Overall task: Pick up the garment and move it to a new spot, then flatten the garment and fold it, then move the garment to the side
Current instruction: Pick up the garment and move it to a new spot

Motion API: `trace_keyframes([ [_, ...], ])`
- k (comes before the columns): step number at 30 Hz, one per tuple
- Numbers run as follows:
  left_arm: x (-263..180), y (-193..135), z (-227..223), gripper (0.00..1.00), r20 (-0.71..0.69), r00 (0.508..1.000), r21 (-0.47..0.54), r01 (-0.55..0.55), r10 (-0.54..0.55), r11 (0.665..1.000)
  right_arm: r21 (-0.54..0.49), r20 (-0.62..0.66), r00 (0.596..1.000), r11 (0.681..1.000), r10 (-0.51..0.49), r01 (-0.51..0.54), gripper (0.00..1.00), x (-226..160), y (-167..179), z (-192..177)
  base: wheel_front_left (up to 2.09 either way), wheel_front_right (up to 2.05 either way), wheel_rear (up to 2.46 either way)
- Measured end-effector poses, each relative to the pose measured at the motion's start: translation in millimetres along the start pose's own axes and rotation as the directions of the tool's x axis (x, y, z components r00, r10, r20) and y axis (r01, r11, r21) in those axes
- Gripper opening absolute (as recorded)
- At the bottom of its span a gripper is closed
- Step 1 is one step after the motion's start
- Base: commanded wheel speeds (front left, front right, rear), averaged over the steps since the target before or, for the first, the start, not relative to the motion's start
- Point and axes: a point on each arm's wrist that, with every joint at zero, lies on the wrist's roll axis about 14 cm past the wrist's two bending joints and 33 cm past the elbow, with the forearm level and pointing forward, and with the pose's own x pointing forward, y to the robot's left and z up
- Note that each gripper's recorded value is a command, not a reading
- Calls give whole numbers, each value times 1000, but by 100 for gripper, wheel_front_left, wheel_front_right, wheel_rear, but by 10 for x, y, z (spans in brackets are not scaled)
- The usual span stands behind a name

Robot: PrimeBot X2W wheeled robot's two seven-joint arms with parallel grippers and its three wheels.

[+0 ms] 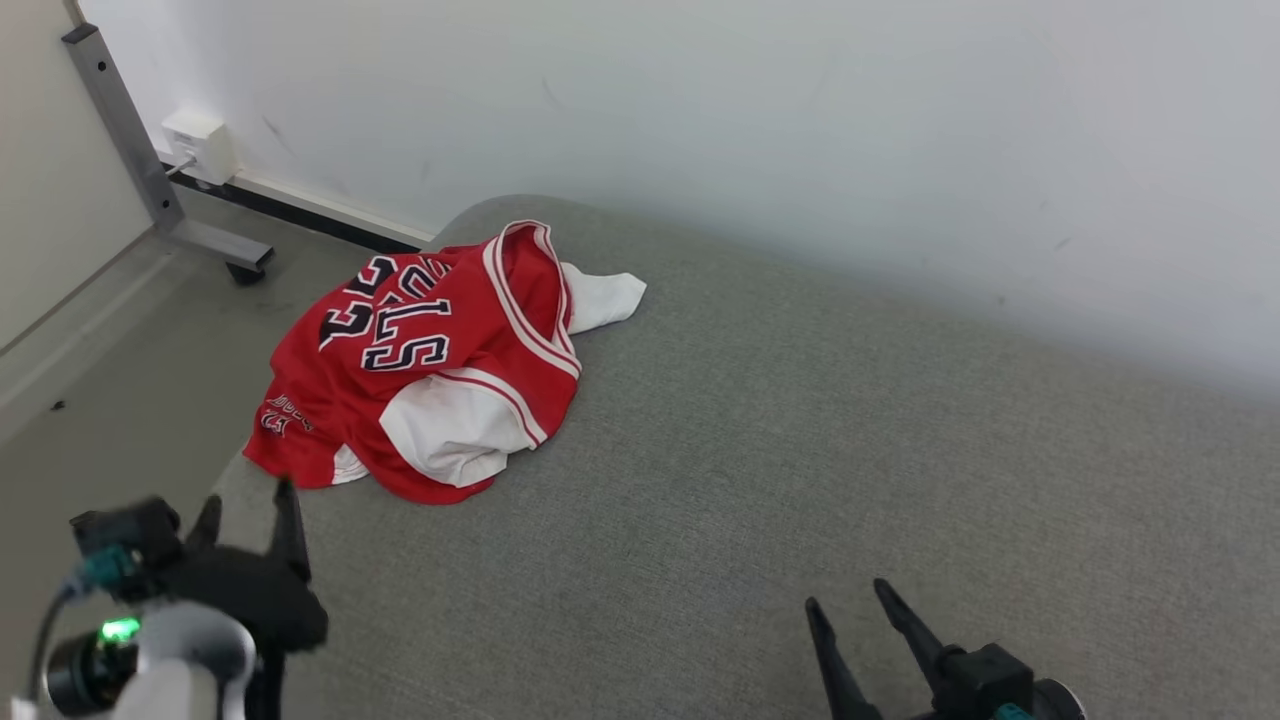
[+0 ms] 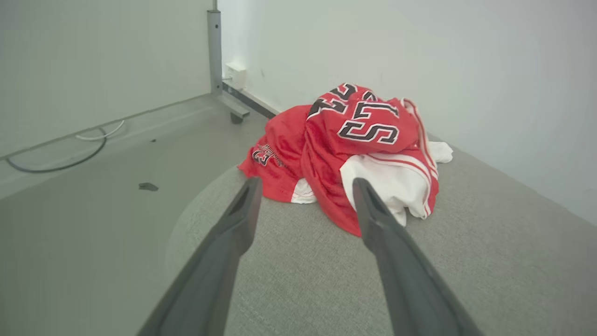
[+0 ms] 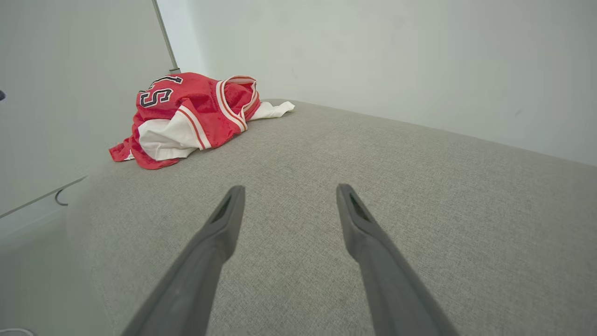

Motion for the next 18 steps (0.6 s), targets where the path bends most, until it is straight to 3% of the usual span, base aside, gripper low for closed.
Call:
trace_keyframes([
  [9,562,-67,339,100,-110,994,-185,-4,-17,983,-74,13,998,996,60,-58,100,82,118,130,0,0,0],
  [18,1179,-255,461,100,-263,963,-190,2,-53,982,-60,13,1000,998,4,-3,100,203,-218,83,0,0,0],
])
